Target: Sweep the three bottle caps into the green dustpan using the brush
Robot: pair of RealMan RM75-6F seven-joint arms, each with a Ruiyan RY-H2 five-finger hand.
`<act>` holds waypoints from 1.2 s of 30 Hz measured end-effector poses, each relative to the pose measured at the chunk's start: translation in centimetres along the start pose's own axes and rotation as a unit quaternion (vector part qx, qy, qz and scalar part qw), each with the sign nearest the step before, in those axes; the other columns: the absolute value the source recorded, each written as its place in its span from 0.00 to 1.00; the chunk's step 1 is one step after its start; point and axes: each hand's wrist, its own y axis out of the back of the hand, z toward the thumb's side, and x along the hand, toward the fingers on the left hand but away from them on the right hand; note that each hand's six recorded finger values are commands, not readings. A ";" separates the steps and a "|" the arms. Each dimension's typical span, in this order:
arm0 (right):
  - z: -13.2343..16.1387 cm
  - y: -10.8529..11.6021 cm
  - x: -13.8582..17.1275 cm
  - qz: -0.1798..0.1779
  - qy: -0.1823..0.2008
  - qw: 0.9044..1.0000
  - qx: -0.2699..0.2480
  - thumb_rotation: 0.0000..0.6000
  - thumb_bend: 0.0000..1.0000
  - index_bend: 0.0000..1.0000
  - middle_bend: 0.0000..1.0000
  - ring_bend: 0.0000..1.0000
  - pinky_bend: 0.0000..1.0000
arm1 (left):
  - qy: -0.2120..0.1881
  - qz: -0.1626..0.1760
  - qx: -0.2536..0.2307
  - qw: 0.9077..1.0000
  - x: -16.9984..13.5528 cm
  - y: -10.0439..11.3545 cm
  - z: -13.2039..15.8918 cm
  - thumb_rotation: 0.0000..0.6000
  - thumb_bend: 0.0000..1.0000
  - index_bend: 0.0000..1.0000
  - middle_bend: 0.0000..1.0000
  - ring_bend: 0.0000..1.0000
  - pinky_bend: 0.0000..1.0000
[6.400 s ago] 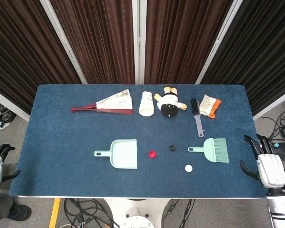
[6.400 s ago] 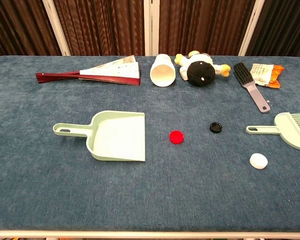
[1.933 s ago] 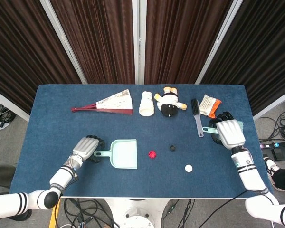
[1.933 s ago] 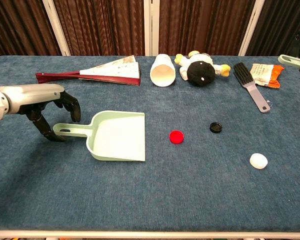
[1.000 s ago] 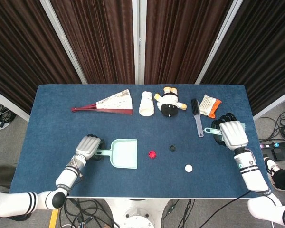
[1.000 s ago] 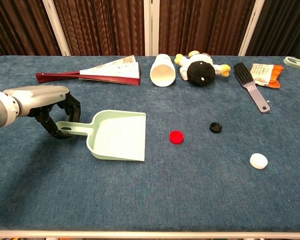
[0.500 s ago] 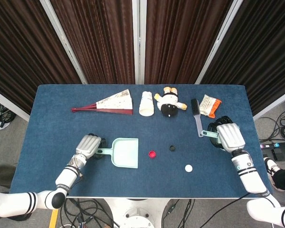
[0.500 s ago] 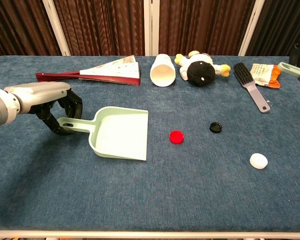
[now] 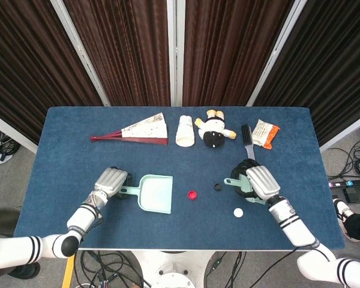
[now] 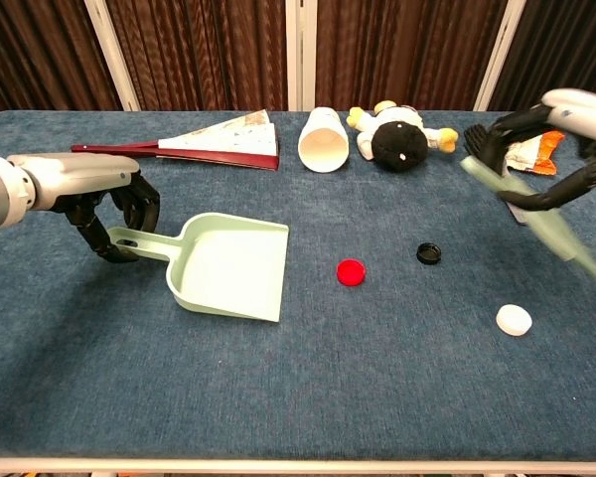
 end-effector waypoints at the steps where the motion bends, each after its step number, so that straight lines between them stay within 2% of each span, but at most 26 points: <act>1: 0.2 -0.4 -0.3 0.003 0.005 1.000 -0.005 1.00 0.52 0.67 0.60 0.25 0.18 | 0.000 -0.006 -0.002 1.000 0.1 0.0 0.0 1.00 0.38 0.59 0.55 0.36 0.25; 11: 2.5 -4.0 -4.1 0.023 0.055 0.997 -0.044 1.00 0.54 0.68 0.60 0.25 0.18 | 0.000 -0.018 -0.005 1.000 0.9 1.0 0.9 1.00 0.38 0.59 0.55 0.37 0.26; 25: 9.7 -8.5 -7.6 0.020 0.140 0.986 -0.088 1.00 0.55 0.68 0.60 0.25 0.18 | -0.009 -0.027 0.005 1.000 0.6 0.5 1.7 1.00 0.38 0.59 0.55 0.37 0.26; 30: 12.1 -8.2 -8.3 -0.005 0.167 0.979 -0.120 1.00 0.55 0.68 0.60 0.25 0.18 | -0.010 -0.027 0.008 1.000 0.6 0.3 1.8 1.00 0.38 0.59 0.55 0.37 0.26; 36: 12.3 -6.3 -7.5 -0.024 0.177 0.973 -0.146 1.00 0.55 0.68 0.60 0.25 0.18 | -0.010 -0.027 0.009 1.000 0.5 0.3 1.8 1.00 0.38 0.59 0.55 0.37 0.26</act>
